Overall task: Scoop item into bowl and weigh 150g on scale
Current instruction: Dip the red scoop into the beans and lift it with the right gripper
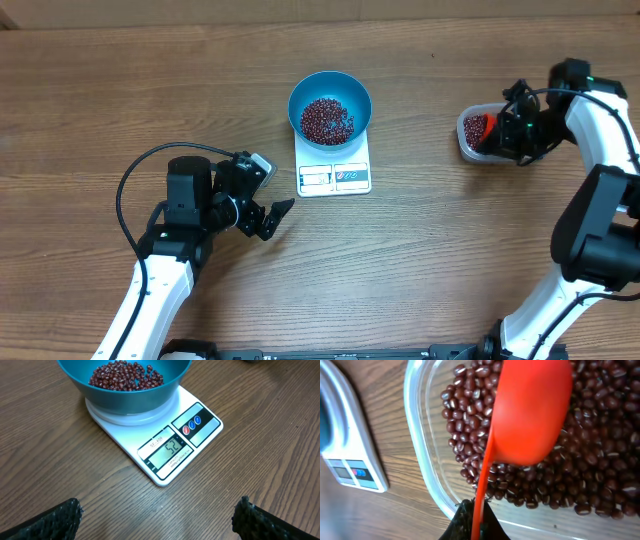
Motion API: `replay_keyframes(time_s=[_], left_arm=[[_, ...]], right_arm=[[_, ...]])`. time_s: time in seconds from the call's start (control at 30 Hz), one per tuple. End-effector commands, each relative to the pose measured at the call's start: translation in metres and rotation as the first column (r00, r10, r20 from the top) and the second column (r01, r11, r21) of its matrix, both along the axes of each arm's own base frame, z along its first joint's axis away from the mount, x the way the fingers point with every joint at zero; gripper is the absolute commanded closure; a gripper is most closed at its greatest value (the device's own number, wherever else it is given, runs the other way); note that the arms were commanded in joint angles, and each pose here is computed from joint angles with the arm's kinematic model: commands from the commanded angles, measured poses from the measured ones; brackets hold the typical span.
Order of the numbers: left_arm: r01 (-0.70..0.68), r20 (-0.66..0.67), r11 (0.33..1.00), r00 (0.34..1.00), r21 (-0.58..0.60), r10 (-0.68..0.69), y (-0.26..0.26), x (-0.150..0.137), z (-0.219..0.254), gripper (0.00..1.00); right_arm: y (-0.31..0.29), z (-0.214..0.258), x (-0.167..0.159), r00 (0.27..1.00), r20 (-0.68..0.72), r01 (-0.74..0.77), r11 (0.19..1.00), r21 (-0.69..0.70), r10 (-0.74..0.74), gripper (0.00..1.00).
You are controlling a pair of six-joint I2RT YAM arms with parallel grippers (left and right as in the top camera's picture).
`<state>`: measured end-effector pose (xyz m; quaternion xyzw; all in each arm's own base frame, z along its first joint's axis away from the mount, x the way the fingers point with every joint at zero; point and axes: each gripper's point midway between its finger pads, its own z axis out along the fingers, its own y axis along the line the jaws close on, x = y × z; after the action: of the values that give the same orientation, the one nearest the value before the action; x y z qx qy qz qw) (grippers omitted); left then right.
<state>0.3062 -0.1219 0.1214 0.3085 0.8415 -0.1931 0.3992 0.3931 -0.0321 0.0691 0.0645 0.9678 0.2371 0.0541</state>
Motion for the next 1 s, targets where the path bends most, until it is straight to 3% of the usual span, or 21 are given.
replay_keyframes(time_s=[0.0, 0.5, 0.97], left_arm=[[0.008, -0.005, 1.000, 1.000, -0.012, -0.008, -0.004, -0.001, 0.001, 0.01], [0.008, -0.005, 1.000, 1.000, -0.012, -0.008, -0.004, -0.001, 0.001, 0.00], [0.008, -0.005, 1.000, 1.000, -0.012, -0.008, -0.004, -0.001, 0.001, 0.00]], right_arm=[[-0.002, -0.005, -0.005, 0.999, -0.019, 0.038, 0.993, 0.114, -0.037, 0.96], [-0.022, 0.016, -0.004, 0.987, 0.013, 0.149, 0.944, 0.295, -0.160, 0.96], [-0.043, 0.044, -0.014, 0.972, 0.126, 0.120, 0.881, 0.458, -0.198, 0.96]])
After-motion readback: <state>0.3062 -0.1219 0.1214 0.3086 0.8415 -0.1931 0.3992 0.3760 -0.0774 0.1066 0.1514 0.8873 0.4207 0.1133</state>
